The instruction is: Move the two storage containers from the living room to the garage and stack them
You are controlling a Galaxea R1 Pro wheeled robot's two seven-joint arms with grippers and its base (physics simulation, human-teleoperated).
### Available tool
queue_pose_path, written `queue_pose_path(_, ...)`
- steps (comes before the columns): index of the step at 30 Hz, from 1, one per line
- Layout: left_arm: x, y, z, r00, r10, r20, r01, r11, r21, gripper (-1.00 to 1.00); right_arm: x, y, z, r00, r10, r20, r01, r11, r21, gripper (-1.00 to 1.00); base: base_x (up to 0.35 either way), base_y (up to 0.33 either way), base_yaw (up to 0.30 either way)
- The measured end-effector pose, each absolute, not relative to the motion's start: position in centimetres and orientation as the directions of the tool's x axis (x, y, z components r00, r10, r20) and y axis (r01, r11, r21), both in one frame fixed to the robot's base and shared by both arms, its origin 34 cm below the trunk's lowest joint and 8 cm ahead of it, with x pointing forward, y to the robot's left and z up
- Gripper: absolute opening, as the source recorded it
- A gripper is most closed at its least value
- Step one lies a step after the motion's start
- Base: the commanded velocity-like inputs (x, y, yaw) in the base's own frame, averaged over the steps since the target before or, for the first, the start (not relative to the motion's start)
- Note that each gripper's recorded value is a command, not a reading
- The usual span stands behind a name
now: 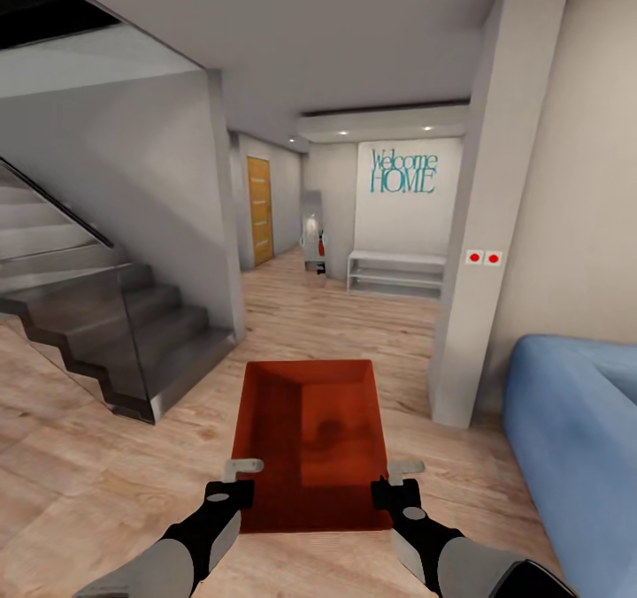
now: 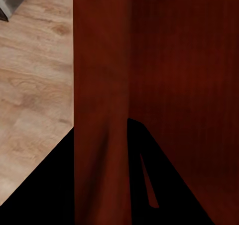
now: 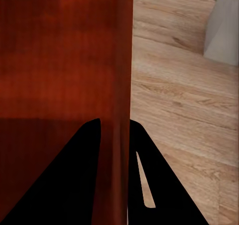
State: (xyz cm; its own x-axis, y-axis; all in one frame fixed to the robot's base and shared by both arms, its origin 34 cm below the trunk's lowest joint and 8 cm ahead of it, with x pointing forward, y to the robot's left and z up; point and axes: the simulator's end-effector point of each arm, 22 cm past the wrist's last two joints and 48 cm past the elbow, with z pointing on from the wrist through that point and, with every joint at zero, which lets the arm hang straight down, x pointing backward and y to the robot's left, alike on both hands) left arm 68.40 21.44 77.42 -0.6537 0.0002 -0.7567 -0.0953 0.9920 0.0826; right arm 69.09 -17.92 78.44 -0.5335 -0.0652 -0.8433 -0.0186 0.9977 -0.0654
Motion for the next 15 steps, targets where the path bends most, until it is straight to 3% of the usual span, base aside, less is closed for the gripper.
queue_pose_path(15, 68.38, 21.49, 77.41, -0.654, 0.000, -0.756, -0.096, 0.992, 0.083, -1.00, 69.08, -17.86, 78.44, -0.534, -0.067, -0.843, -0.018, 0.998, -0.068, -1.00, 0.321, 0.000, 0.000)
